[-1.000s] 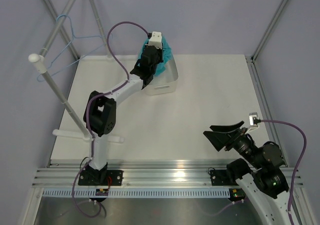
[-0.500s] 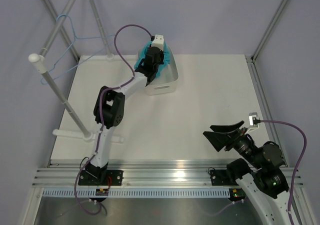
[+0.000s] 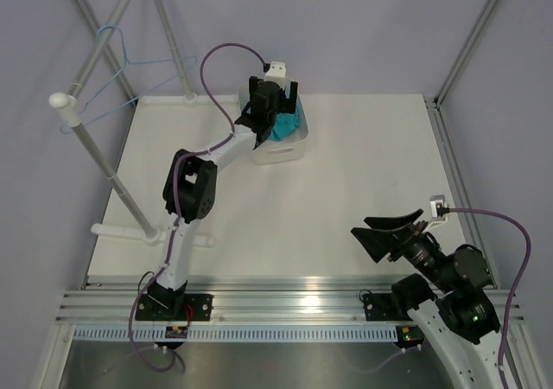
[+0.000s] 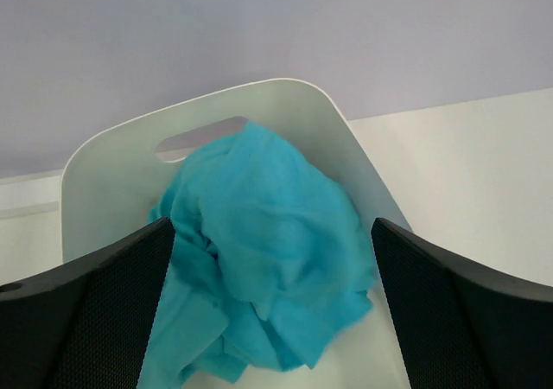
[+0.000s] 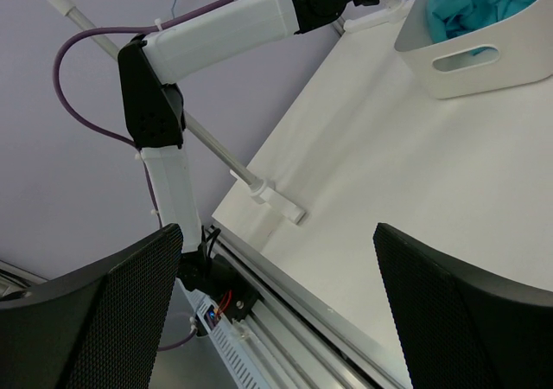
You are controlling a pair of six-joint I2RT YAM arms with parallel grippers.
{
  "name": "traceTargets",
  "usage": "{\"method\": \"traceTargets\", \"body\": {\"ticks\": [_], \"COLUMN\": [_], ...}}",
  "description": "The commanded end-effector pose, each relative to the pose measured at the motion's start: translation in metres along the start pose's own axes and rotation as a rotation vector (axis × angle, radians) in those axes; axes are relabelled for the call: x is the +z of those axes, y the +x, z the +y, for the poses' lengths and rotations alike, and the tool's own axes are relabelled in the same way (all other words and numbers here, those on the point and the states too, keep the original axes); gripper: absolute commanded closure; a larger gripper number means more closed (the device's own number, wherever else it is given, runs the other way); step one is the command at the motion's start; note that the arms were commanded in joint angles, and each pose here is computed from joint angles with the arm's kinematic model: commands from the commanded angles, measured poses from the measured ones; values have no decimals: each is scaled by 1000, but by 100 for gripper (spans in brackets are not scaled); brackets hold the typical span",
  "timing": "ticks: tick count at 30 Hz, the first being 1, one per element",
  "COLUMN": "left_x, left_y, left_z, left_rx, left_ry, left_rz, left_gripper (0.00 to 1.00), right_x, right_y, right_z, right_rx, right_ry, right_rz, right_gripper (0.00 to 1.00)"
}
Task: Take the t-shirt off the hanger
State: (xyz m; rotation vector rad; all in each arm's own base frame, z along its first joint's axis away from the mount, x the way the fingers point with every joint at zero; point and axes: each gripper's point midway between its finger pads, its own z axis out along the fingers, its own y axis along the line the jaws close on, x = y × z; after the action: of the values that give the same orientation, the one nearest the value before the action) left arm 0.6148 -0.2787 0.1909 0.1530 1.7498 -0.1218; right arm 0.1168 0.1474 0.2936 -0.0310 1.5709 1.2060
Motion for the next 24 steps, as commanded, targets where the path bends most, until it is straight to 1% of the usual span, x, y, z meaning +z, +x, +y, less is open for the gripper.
{"method": "traceTargets", "body": {"ticks": [1, 2, 6, 7, 9, 11, 12, 14, 15, 16, 17, 18, 19, 21, 22, 23, 24], "left_x": [-32, -36, -48, -49, -52, -59, -71, -91, -111, -122, -137, -161, -174, -196, -215, -227, -238], "left_y": [-71, -79, -91, -92, -89, -85, -100, -99, -121, -116, -112, -133, -109, -103, -110, -91, -86], "left_z": [-2, -1, -6, -5, -7, -12, -15, -27, -24, -26, -34, -28, -33, -37, -36, -51, -57], "left_rx": [-61, -66, -91, -97, -128, -137, -144, -123, -129, -118, -105, -142, -137, -179, -200, -192, -185], "left_ry": [19, 20, 18, 10, 13, 27, 51, 77, 73, 77, 94, 74, 70, 95, 116, 171, 204], "left_rz": [-165, -178, -207, -201, -167, -124, -136, -106, -131, -110, -85, -123, -80, -73, -78, -34, -15], "left_gripper": [1, 1, 1, 2, 5, 6, 4, 1, 1, 1, 1, 1, 1, 1, 1, 1, 1], "right_x": [-16, -16, -18, -18, -17, -13, -10, -3, 0, 7, 7, 9, 14, 18, 25, 27, 30], "right_y": [-14, -14, -18, -18, -20, -23, -23, -24, -24, -26, -30, -37, -38, -46, -44, -46, -47], "right_z": [20, 20, 22, 21, 19, 11, 8, -3, -9, -21, -24, -36, -43, -53, -62, -65, -70], "right_rx": [-54, -55, -69, -71, -75, -75, -76, -77, -75, -70, -65, -51, -23, -11, -5, -11, -26], "right_ry": [-63, -64, -66, -64, -51, -8, 8, 77, 114, 181, 216, 289, 329, 387, 421, 441, 471], "right_rz": [-72, -71, -83, -85, -96, -102, -98, -68, -55, -40, -42, -69, -66, -102, -91, -88, -76], "right_gripper": [1, 0, 1, 0, 0, 0, 1, 1, 0, 0, 0, 1, 0, 0, 0, 1, 1]}}
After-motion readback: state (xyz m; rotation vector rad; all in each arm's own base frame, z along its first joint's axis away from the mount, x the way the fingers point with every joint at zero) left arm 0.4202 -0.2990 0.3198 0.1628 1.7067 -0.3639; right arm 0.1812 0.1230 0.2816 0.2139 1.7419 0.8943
